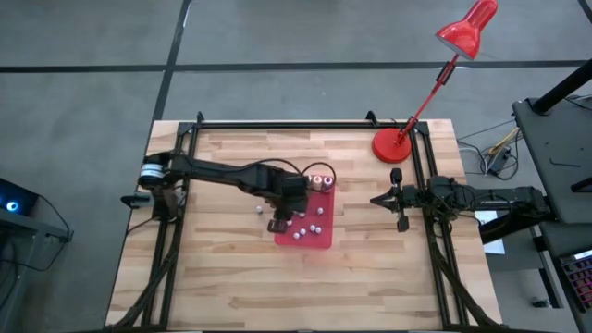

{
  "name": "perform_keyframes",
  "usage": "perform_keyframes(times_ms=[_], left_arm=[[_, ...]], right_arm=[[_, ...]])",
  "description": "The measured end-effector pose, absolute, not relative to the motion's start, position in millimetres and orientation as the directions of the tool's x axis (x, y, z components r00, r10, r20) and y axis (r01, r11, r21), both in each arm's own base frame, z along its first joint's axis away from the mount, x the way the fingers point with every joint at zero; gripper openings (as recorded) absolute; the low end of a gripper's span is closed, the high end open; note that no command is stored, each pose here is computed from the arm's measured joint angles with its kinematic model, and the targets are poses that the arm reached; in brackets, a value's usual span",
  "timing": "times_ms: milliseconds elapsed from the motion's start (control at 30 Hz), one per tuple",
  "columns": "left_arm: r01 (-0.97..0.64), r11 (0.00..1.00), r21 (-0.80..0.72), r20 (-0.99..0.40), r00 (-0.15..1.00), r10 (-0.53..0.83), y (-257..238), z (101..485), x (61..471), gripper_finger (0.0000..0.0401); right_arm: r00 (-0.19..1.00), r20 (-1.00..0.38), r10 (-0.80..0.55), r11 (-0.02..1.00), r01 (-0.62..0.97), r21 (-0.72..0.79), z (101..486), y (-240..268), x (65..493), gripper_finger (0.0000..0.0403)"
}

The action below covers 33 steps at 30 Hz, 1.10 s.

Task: Pick & Place food coloring
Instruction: Put the small food coloring bottle into the red bin

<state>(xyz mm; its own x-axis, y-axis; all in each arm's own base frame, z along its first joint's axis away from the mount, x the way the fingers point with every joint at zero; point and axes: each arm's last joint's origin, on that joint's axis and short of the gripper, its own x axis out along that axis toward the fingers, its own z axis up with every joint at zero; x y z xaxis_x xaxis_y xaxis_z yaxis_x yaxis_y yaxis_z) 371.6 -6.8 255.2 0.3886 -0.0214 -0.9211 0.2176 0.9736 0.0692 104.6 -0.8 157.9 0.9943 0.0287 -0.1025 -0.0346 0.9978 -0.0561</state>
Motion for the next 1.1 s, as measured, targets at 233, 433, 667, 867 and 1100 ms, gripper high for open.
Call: perform_keyframes(times_ms=[233,433,667,867,1100], left_arm=[[0.138,0.989,0.046,-0.892,0.452,-0.022,-7,254,349,0.0108],[0.097,0.995,0.022,-0.904,0.426,-0.022,-7,245,333,0.0108],[0.066,0.998,0.004,-0.926,0.377,-0.021,-6,232,319,0.0108],[0.066,0.998,0.008,-0.941,0.339,-0.015,-6,223,310,0.0108],[0.062,0.998,0.023,-0.952,0.305,0.003,-5,217,305,0.0108]], right_arm=[[0.994,-0.102,0.029,0.998,-0.035,-0.057,158,-1,105,0.0009],[0.994,-0.103,0.028,0.998,-0.034,-0.056,158,-1,105,0.0009],[0.994,-0.103,0.029,0.998,-0.035,-0.057,158,-1,105,0.0009],[0.994,-0.103,0.028,0.998,-0.034,-0.055,158,-1,105,0.0009],[0.994,-0.103,0.029,0.998,-0.035,-0.058,158,-1,105,0.0009]])
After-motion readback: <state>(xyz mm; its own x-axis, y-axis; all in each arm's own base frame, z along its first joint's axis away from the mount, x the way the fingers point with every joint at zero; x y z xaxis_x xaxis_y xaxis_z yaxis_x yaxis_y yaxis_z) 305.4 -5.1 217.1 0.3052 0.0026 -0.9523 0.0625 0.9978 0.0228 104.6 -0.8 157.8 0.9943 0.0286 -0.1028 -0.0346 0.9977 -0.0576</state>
